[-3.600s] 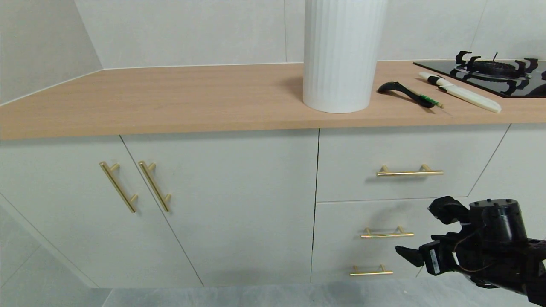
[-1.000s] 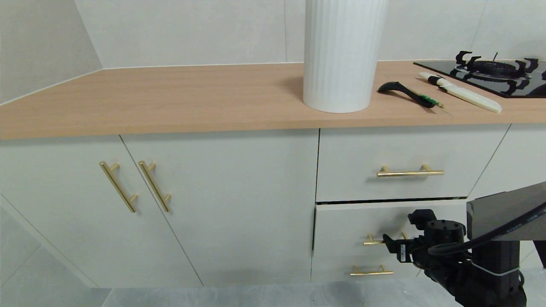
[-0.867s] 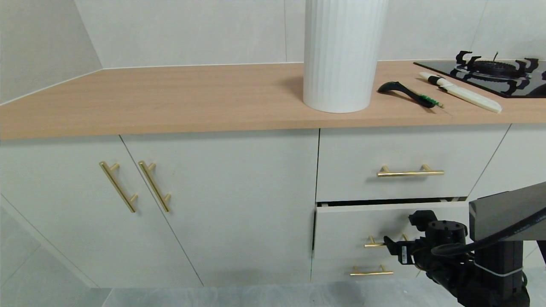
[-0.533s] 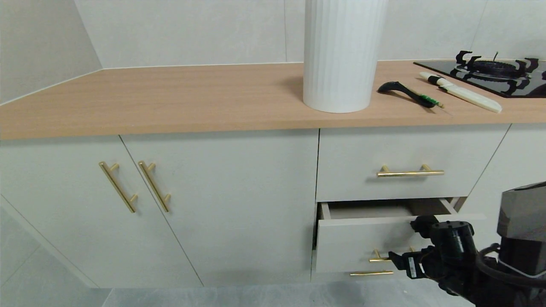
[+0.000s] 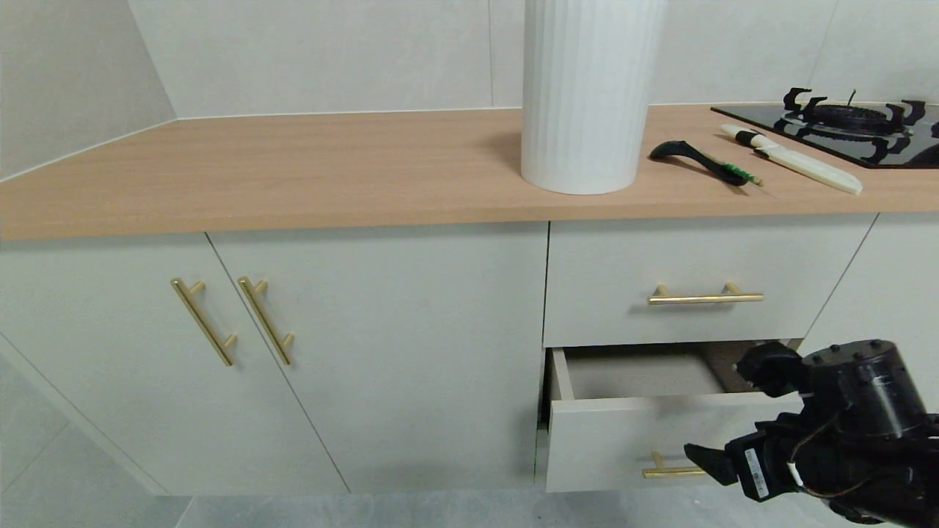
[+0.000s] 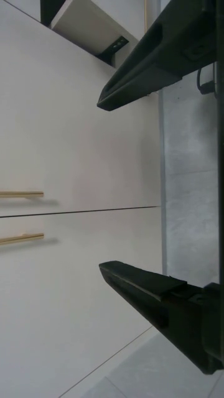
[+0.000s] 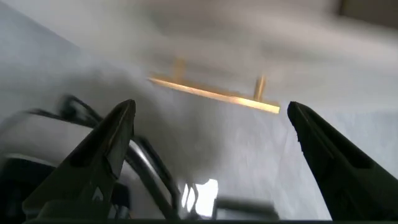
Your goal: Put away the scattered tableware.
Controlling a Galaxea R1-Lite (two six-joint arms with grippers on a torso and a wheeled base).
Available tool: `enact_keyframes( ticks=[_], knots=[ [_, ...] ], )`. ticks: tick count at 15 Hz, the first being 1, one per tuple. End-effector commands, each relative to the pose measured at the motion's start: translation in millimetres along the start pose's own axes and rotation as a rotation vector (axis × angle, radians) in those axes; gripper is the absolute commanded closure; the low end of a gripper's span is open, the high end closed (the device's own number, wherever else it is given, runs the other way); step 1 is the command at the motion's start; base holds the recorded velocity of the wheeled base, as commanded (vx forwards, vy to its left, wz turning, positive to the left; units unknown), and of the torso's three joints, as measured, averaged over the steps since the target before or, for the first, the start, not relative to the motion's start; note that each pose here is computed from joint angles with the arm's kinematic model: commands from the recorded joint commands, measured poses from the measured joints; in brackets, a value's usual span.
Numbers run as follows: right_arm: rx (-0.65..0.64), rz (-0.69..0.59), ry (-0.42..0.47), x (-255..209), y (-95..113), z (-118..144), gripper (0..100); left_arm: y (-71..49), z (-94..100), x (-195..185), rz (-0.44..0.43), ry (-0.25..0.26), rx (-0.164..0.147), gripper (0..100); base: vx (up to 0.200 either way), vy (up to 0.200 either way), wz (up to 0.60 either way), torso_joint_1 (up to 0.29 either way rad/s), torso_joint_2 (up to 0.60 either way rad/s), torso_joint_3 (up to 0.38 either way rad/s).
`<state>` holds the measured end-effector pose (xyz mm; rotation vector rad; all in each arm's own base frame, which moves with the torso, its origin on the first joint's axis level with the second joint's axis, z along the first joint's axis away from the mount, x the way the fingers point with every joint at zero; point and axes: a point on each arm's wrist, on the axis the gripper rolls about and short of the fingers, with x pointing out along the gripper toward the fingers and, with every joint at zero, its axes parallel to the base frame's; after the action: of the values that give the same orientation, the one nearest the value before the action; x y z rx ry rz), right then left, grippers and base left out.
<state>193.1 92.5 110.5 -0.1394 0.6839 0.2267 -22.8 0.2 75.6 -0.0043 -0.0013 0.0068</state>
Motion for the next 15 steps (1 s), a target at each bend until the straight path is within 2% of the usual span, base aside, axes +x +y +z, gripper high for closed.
enact_keyframes(
  ticks=[1,6,10,12,15],
  knots=[
    [0.033,0.024,-0.135,-19.4,0.6,17.4,0,0.0,0.1,0.1,0.001,0.001,0.0,0,0.0,0.0,0.0,0.0,0.0,0.0],
    [0.083,-0.005,-0.127,23.6,7.3,11.9,0,0.0,0.1,0.1,0.001,0.001,0.0,0,0.0,0.0,0.0,0.0,0.0,0.0],
    [0.18,-0.133,-0.244,68.1,2.9,13.3,0,0.0,0.1,0.1,0.001,0.001,0.0,0,0.0,0.0,0.0,0.0,0.0,0.0],
    [0.186,-0.14,-0.264,72.3,2.0,11.2,0,0.0,-0.1,0.1,-0.001,0.003,0.0,0,0.0,0.0,0.0,0.0,0.0,0.0],
    [0.184,-0.156,-0.225,83.1,-0.1,4.1,0,0.0,0.1,0.1,0.001,0.001,0.0,0,0.0,0.0,0.0,0.0,0.0,0.0]
  ],
)
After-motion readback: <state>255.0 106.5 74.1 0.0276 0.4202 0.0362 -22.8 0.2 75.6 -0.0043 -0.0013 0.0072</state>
